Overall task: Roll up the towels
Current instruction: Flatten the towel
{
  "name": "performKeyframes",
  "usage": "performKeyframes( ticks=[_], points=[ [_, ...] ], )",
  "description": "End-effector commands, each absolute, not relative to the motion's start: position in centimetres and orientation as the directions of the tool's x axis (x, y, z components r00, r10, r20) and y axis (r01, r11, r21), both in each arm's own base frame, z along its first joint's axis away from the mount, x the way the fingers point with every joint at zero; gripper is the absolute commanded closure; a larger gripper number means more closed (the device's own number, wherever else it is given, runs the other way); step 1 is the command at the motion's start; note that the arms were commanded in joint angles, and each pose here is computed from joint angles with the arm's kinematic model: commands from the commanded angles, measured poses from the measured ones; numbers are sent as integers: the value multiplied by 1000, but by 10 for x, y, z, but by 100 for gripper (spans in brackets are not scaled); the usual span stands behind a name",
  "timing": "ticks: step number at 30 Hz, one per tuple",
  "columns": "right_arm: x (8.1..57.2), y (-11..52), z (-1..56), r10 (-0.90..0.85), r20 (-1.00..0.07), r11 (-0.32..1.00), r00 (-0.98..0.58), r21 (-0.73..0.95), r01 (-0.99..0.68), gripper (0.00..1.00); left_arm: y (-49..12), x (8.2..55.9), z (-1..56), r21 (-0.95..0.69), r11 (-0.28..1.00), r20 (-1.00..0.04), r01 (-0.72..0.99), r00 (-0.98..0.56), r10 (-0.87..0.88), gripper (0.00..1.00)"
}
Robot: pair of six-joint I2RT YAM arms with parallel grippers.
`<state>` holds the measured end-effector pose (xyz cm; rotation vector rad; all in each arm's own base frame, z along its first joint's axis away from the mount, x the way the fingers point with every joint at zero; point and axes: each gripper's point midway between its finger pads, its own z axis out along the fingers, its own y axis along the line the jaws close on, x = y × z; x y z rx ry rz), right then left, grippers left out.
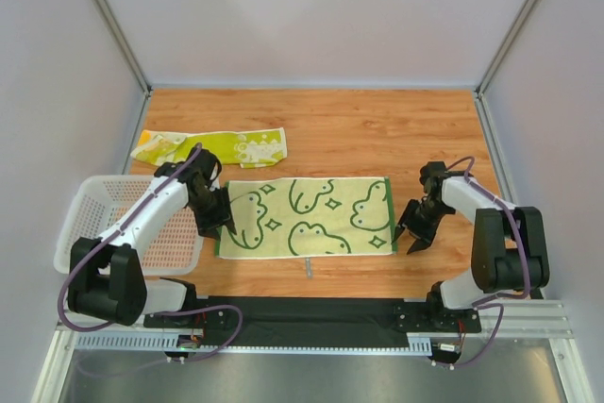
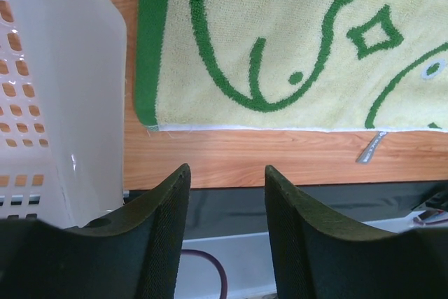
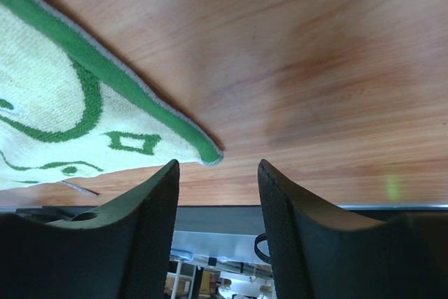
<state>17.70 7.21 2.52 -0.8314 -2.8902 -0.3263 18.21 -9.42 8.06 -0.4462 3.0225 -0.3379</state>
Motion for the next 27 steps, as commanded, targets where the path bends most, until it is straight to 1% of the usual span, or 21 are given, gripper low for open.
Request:
performKeyframes(
  ticks=[1, 5, 6, 8, 9, 11, 12, 13, 14, 16, 19, 20, 23, 25, 27],
  points=[
    [183, 73, 16, 502, 146, 838, -852, 160, 521, 51, -86, 182, 77, -186, 937, -49, -297, -949, -310, 46],
    [181, 81, 10, 482, 158, 850, -862, 154, 504, 54, -85, 182, 76, -183, 937, -53, -298, -949, -312, 46],
    [179, 84, 8, 475, 166, 853, -864, 154, 498, 57, -85, 182, 77, -183, 936, -56, -299, -948, -314, 47],
    [179, 85, 7, 474, 167, 854, -865, 152, 497, 58, -85, 183, 77, -185, 936, -60, -300, -947, -315, 47],
    [180, 86, 7, 472, 166, 855, -866, 153, 496, 63, -85, 182, 78, -185, 936, -60, -300, -947, -315, 47],
    [181, 85, 8, 468, 163, 858, -869, 151, 490, 68, -85, 182, 77, -185, 936, -62, -300, -947, -315, 48],
    [182, 83, 8, 470, 158, 859, -869, 145, 491, 78, -85, 182, 78, -185, 936, -64, -300, -947, -316, 48],
    [185, 82, 10, 471, 151, 859, -869, 146, 491, 83, -85, 183, 78, -186, 936, -66, -299, -947, -316, 48],
    [187, 79, 11, 484, 145, 851, -863, 152, 503, 92, -85, 183, 78, -186, 935, -66, -300, -946, -317, 48],
    [190, 74, 15, 504, 141, 838, -852, 158, 522, 98, -83, 183, 78, -174, 937, -71, -302, -945, -318, 48],
    [195, 58, 22, 541, 120, 819, -832, 151, 554, 100, -81, 184, 77, -154, 943, -80, -293, -948, -308, 46],
    [198, 45, 27, 586, 100, 790, -804, 154, 594, 100, -82, 184, 77, -152, 945, -80, -289, -949, -304, 46],
    [197, 32, 34, 635, 88, 753, -767, 147, 641, 100, -87, 184, 73, -142, 953, -70, -269, -957, -280, 46],
    [192, 21, 39, 683, 72, 719, -727, 109, 687, 100, -93, 182, 69, -128, 961, -63, -243, -966, -253, 46],
    [187, 8, 47, 737, 30, 671, -675, 85, 737, 100, -99, 178, 66, -114, 970, -49, -216, -974, -223, 47]
  ],
)
